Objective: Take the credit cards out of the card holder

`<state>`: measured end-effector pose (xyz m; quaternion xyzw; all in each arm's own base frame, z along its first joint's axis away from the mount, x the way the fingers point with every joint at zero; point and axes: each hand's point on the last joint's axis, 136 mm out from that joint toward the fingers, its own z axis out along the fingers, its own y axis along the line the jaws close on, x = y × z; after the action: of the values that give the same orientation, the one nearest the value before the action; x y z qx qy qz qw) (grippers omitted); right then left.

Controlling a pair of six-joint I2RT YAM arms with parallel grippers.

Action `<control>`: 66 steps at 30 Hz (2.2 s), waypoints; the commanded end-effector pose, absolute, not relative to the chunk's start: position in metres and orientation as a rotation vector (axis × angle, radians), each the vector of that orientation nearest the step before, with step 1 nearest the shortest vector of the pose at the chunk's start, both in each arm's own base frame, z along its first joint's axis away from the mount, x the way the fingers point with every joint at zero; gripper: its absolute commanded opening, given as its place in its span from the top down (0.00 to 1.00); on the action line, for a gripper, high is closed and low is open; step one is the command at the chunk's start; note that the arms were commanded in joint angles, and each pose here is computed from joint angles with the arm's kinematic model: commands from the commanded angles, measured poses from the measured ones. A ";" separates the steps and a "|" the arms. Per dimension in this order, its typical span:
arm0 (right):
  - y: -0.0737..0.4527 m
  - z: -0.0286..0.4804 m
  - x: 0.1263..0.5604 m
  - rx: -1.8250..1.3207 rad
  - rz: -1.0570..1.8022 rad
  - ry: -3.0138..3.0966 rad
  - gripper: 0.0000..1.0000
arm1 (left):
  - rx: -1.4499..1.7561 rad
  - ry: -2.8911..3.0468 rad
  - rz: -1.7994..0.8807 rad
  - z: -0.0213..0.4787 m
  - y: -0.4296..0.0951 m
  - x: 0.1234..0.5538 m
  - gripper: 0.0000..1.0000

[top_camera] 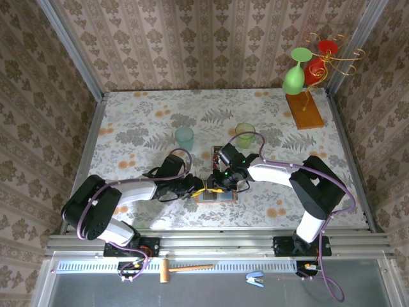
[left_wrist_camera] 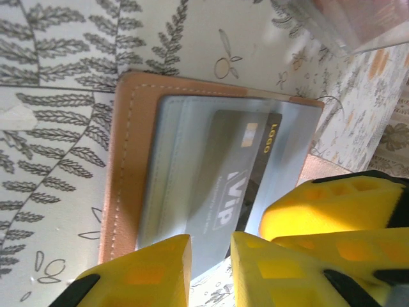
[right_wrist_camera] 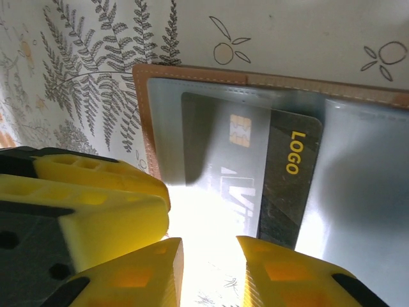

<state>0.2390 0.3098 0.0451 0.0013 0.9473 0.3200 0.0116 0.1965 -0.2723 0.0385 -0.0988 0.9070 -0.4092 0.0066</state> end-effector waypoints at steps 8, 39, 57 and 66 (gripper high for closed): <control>0.306 0.026 0.226 0.021 0.957 3.028 0.73 | -0.317 2.867 -1.275 0.024 -0.268 0.195 0.77; 0.294 0.042 0.233 -0.056 0.830 2.994 0.71 | -0.323 2.861 -1.269 0.033 -0.265 0.192 0.77; 0.280 0.044 0.241 0.094 0.975 2.935 0.72 | -0.213 2.857 -1.288 0.052 -0.287 0.210 0.83; 0.283 0.039 0.243 0.101 1.012 2.941 0.72 | -0.236 2.886 -1.286 0.034 -0.288 0.206 0.87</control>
<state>0.2461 0.2826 0.0446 0.0241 0.9465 0.3205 0.0293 0.2110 -0.2844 0.0374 -0.0834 0.9119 -0.4018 -0.0051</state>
